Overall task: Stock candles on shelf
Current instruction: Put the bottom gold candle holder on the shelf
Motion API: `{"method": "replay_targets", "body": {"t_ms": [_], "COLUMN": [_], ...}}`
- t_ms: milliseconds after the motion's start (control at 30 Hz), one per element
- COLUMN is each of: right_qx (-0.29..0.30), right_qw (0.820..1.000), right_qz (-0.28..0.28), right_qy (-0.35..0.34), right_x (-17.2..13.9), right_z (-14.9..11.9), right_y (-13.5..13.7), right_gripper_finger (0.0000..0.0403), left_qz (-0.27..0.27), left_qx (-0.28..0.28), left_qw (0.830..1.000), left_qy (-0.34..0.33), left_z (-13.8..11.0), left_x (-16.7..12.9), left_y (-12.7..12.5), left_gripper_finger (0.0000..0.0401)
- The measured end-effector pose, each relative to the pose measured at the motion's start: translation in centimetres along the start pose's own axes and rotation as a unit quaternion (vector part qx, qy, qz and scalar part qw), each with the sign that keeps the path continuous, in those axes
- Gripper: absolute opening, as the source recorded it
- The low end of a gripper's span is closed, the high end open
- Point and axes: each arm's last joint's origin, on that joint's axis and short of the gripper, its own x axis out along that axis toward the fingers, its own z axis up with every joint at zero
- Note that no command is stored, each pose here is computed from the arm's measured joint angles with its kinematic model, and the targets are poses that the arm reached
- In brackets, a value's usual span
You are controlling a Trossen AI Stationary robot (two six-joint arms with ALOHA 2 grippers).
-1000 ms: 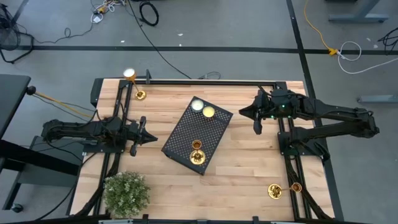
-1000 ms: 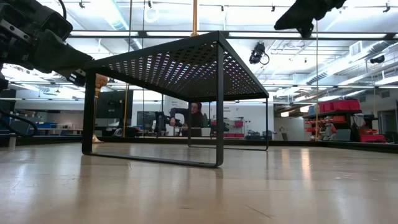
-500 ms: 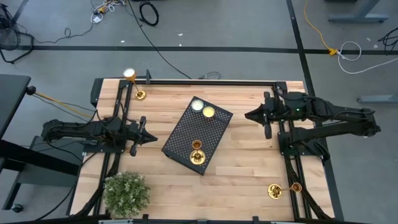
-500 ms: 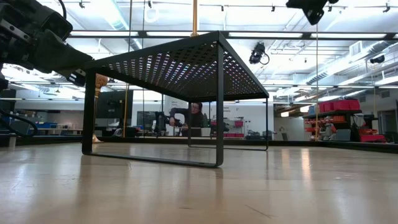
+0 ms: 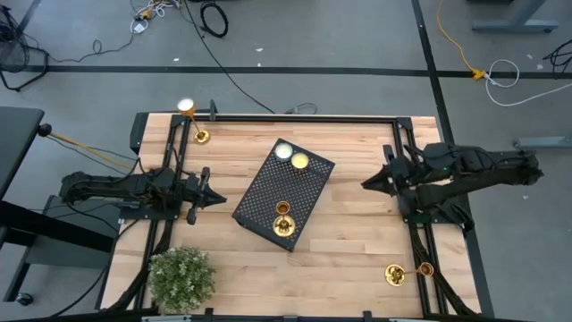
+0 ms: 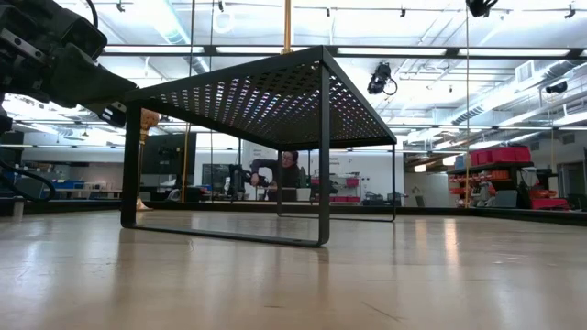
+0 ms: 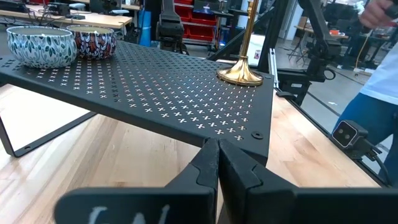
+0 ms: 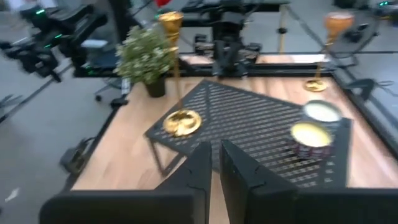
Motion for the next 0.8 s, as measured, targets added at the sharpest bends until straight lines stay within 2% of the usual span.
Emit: {"method": "replay_targets", "body": {"t_ms": [200,367,533,667,800], "right_qx": [-0.007,-0.014,-0.004,-0.005,-0.007], "right_qw": [0.999,0.993,0.983,0.967,0.953], "right_qz": [0.047,0.116,0.183,0.254,0.303], "right_qy": [0.014,0.019,0.014,0.02,0.03], "right_x": [-0.4,-0.8,-1.9,-2.5,-3.0], "right_z": [-0.4,-0.5,-0.7,-0.8,-1.0], "right_y": [1.2,2.3,3.2,4.0,4.6], "right_gripper_finger": [0.0033,0.005,0.0087,0.0124,0.016], "left_qz": [0.0,0.0,0.0,0.0,0.0], "left_qx": [0.0,0.0,0.0,0.0,0.0], "left_qw": [1.0,1.0,1.0,1.0,1.0], "left_qy": [0.0,0.0,0.0,0.0,0.0], "left_z": [0.0,0.0,0.0,0.0,0.0], "left_x": [0.0,0.0,0.0,0.0,0.0], "left_y": [0.0,0.0,0.0,0.0,0.0], "left_gripper_finger": [0.0014,0.0014,0.0014,0.0014,0.0014]}}
